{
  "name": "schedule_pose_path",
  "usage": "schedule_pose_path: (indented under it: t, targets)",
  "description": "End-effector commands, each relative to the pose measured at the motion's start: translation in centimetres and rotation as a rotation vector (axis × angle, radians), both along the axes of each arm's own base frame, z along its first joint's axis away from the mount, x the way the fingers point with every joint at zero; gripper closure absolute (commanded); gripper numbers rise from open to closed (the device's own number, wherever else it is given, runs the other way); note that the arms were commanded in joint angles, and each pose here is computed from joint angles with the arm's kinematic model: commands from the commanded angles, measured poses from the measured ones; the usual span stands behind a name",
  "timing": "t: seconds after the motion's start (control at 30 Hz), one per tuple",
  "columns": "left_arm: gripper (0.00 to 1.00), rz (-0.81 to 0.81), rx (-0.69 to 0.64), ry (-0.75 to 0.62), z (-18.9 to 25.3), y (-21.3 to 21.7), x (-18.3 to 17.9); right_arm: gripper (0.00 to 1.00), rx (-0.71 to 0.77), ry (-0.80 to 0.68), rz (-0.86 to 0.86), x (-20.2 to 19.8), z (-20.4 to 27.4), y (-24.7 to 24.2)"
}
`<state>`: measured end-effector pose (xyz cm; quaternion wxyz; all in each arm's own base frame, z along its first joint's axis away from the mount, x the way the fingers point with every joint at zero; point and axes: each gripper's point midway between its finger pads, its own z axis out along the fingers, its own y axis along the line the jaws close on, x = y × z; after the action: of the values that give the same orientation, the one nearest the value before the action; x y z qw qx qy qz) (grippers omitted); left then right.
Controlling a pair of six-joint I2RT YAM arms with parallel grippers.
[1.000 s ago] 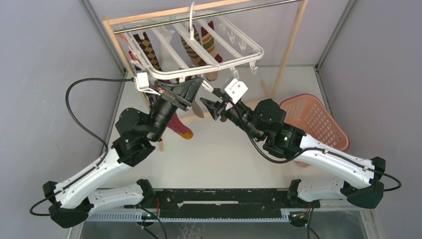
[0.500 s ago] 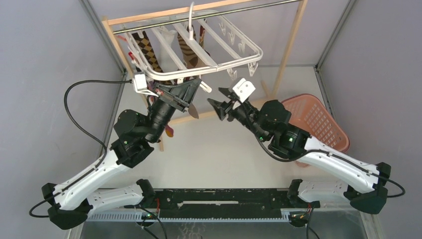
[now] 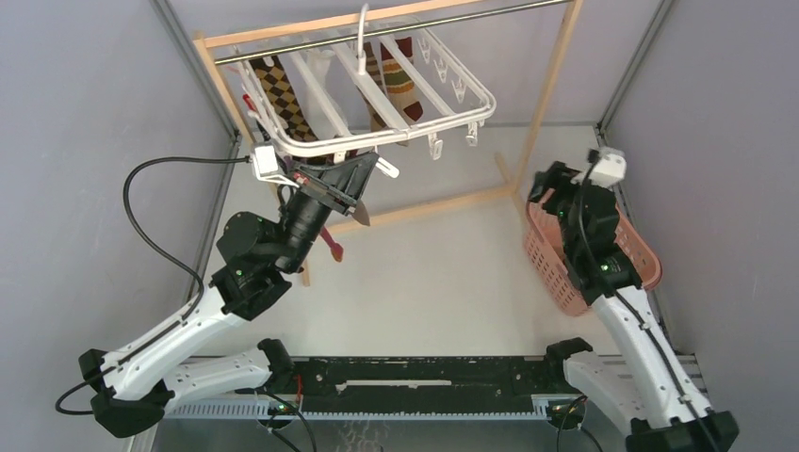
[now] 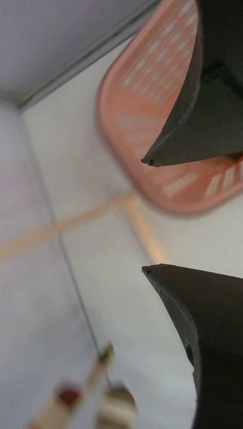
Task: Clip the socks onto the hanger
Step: Open the clamp at the hanger, then pick up the sock from the bin.
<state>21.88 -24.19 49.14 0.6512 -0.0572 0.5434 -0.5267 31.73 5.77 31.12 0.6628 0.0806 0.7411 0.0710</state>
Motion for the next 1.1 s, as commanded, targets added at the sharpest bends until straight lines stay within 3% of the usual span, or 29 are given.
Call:
schedule_pose_path:
  t: [0.0,0.13,0.3,0.43,0.67,1.07]
  targets:
    - [1.0,-0.014,0.025,0.003,-1.2,-0.2,-0.1,0.23,0.243,0.146,-0.35,-0.3,-6.6,-7.0]
    - [1.0,-0.026,0.033,0.002,-1.4,-0.5,-0.2,0.12,0.281,0.279,-0.6,-1.4,-11.1,-11.1]
    - [1.0,-0.025,0.028,0.004,-1.5,-0.4,-0.2,0.05,0.414,0.432,-0.651,-1.6,-16.9,-12.0]
    - [1.0,-0.026,0.029,0.005,-1.5,-0.4,-0.2,0.05,0.556,0.525,-0.618,-1.4,-20.5,-11.1]
    - [1.0,0.001,0.014,0.008,-2.1,0.4,-0.1,0.09,0.637,0.68,-0.56,-1.3,-24.1,-9.0]
    - [1.0,-0.002,0.007,0.004,-2.4,0.8,-0.4,0.17,0.565,0.844,-0.62,-2.5,-29.8,-9.3]
